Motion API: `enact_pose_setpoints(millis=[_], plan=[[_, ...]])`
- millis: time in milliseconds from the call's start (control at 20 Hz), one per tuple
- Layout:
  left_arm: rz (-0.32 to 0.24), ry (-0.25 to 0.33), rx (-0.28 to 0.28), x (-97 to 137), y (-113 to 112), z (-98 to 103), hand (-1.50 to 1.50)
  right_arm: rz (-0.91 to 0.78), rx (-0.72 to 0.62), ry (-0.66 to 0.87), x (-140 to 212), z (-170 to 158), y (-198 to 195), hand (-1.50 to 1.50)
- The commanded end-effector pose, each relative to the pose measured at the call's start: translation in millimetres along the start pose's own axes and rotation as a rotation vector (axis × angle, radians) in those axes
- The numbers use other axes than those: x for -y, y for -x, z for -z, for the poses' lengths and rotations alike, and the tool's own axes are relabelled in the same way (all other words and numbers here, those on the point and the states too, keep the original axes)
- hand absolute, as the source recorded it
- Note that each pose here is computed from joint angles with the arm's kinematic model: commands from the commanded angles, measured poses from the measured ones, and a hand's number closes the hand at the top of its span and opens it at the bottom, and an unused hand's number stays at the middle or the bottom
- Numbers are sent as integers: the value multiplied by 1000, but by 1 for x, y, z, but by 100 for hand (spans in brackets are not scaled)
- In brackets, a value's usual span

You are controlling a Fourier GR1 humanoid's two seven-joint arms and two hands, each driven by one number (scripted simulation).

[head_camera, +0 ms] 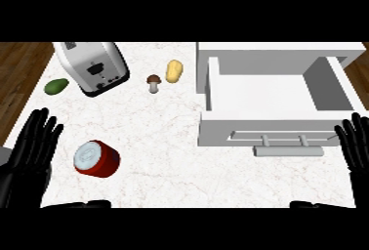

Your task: Pick up the can, place it into the drawer and close the drawer

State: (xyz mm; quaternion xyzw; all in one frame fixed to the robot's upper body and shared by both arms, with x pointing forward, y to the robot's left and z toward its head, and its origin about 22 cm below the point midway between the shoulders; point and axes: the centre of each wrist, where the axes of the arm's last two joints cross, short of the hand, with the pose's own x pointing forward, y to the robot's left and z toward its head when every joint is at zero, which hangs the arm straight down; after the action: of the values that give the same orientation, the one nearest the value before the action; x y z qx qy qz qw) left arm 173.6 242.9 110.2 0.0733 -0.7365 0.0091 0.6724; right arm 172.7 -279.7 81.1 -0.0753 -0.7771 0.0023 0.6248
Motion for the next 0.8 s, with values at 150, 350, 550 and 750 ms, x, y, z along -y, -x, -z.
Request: enact_pose_setpoints(millis=[150,350,550,750], plan=[[-8,-5,-23,-18,24,13,-150,-3,-15,5,26,-13,9,-150],[-9,5,-20,-8,63,3,-150,-22,5,3,24,-10,-4,-150],[-7,-37,-36,1,65,15,-150,4,-6,-7,22,9,-3,-150],[13,-32,-56,2,79,8,-150,-7,-17,-9,9,-1,2,-150]])
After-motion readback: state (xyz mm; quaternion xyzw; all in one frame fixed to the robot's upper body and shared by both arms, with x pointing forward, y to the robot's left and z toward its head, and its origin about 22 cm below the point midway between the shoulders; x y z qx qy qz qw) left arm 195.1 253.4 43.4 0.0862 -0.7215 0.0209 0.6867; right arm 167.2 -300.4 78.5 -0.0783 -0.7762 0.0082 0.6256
